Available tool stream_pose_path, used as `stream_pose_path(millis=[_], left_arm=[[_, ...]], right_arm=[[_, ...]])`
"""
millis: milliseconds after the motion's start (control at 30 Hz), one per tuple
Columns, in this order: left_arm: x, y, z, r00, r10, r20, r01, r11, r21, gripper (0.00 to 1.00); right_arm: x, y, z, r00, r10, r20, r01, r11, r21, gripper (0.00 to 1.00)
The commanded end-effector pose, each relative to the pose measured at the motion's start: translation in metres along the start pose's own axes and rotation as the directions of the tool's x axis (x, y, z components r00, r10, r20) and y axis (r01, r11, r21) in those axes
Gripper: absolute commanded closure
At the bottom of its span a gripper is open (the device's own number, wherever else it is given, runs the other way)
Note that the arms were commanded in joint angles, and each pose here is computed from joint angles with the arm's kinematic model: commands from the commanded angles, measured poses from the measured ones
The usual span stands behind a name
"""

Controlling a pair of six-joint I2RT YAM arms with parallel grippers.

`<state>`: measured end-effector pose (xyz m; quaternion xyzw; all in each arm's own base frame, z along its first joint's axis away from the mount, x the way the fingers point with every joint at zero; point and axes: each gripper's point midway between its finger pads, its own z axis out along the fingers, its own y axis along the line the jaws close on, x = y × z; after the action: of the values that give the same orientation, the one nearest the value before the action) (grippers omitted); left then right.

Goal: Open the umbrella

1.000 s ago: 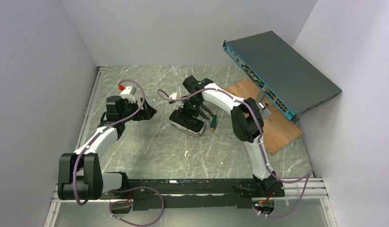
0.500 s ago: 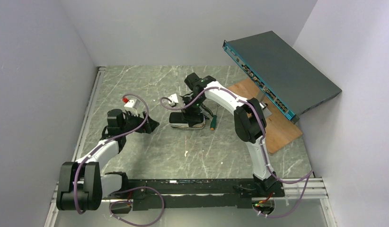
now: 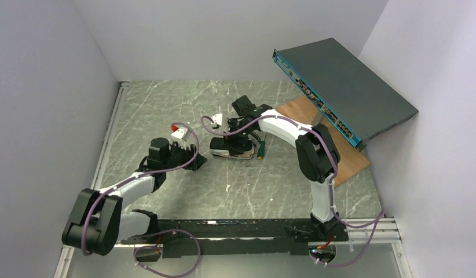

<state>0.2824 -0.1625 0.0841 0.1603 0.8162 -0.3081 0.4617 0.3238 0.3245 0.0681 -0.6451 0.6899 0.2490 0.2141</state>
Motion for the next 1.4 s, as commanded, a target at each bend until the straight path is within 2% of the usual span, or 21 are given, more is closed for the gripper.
stream_pose_path(millis=[0,100,233,767,1033,1133,1300,1367], left_arm=[[-0.004,0.003,0.012,0.999,-0.026,0.03,0.027,0.999,-0.034,0.33],[0.001,-0.004,0.018,1.0,0.0,0.013,0.0,1.0,-0.001,0.36],[0.004,-0.01,0.026,1.0,0.024,0.003,-0.024,0.999,0.024,0.4],[-0.008,-0.018,0.07,0.996,-0.083,-0.03,0.084,0.996,0.023,0.41],[-0.004,-0.01,0.083,0.992,-0.105,-0.063,0.105,0.994,-0.001,0.6],[-0.005,-0.009,0.086,0.993,-0.097,-0.066,0.097,0.995,0.001,0.72],[-0.009,-0.005,0.081,0.993,-0.097,-0.066,0.098,0.995,0.005,0.99],[-0.01,0.002,0.076,0.992,-0.111,-0.068,0.111,0.994,-0.008,1.0]], right_arm=[[0.036,-0.002,0.005,0.996,0.054,-0.068,-0.052,0.998,0.03,0.27],[0.046,-0.005,0.0,0.998,0.014,-0.066,-0.011,0.999,0.045,0.39],[0.059,0.002,0.0,0.996,-0.034,-0.08,0.036,0.999,0.021,0.46],[0.052,0.005,0.006,0.999,0.022,-0.029,-0.021,1.0,0.013,0.5],[0.051,0.005,0.006,0.999,0.021,-0.027,-0.02,1.0,0.004,0.51],[0.052,0.005,0.007,0.999,0.012,-0.03,-0.012,1.0,-0.004,0.53],[0.06,0.006,0.007,0.999,-0.007,-0.046,0.006,1.0,-0.023,0.57],[0.062,0.008,0.006,0.998,-0.029,-0.047,0.028,0.999,-0.035,0.6]])
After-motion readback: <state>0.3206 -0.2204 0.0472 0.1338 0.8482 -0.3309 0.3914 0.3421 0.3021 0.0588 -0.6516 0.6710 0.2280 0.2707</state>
